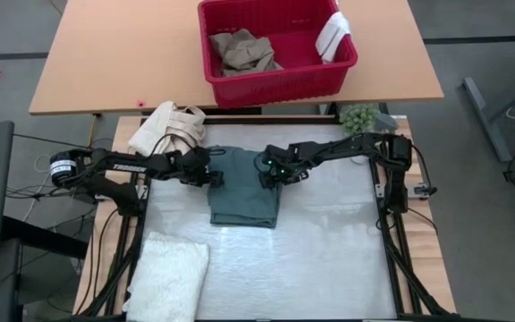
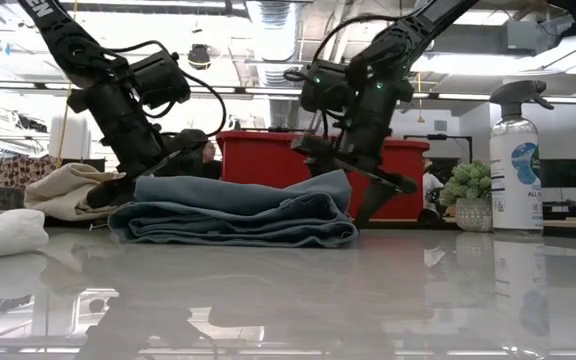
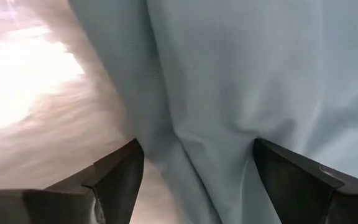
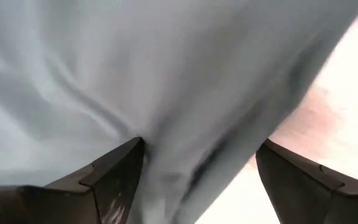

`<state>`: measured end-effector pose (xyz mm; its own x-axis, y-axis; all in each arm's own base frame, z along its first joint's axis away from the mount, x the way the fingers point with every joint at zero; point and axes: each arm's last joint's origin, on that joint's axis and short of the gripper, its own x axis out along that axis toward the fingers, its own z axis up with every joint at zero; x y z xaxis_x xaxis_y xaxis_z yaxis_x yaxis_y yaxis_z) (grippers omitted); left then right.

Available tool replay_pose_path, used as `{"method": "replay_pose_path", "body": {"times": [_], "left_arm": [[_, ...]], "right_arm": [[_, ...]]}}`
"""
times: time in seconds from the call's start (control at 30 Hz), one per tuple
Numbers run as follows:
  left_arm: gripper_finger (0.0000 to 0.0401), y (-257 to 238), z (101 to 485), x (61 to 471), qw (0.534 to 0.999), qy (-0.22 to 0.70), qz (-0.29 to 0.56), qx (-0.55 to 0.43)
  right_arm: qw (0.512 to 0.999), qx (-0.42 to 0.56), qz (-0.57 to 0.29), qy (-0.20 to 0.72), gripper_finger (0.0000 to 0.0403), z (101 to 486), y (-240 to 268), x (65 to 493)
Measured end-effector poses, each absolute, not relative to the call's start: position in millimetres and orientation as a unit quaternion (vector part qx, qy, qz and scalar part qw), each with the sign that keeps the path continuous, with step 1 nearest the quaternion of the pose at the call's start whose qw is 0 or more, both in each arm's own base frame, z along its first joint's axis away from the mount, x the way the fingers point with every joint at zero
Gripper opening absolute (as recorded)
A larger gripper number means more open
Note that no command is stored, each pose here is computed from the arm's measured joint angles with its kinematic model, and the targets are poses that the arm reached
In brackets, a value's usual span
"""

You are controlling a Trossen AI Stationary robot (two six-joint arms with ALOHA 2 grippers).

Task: Fold Laundry from Bin
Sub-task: Stack the blue pants on top of the white shirt

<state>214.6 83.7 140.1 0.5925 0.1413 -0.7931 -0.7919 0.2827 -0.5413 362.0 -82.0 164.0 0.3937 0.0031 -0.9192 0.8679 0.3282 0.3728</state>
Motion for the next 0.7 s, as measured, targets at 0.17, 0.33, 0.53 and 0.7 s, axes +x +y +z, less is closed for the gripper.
{"method": "replay_pose_path", "body": {"times": [0.17, 0.33, 0.53, 0.7], "left_arm": [[0.0292, 85, 141, 216, 0.739, 0.325, 0.285, -0.517], [0.0292, 88, 142, 214, 0.742, 0.329, 0.274, -0.516], [0.0292, 88, 141, 214, 0.739, 0.328, 0.276, -0.52], [0.0292, 88, 141, 214, 0.736, 0.323, 0.285, -0.521]], "right_arm": [[0.691, 0.492, -0.314, 0.426, 0.0343, 193, -90, 363], [0.686, 0.469, -0.354, 0.43, 0.0362, 211, -89, 349], [0.67, 0.489, -0.362, 0.426, 0.0371, 205, -83, 350], [0.665, 0.478, -0.403, 0.409, 0.037, 196, -77, 353]]}}
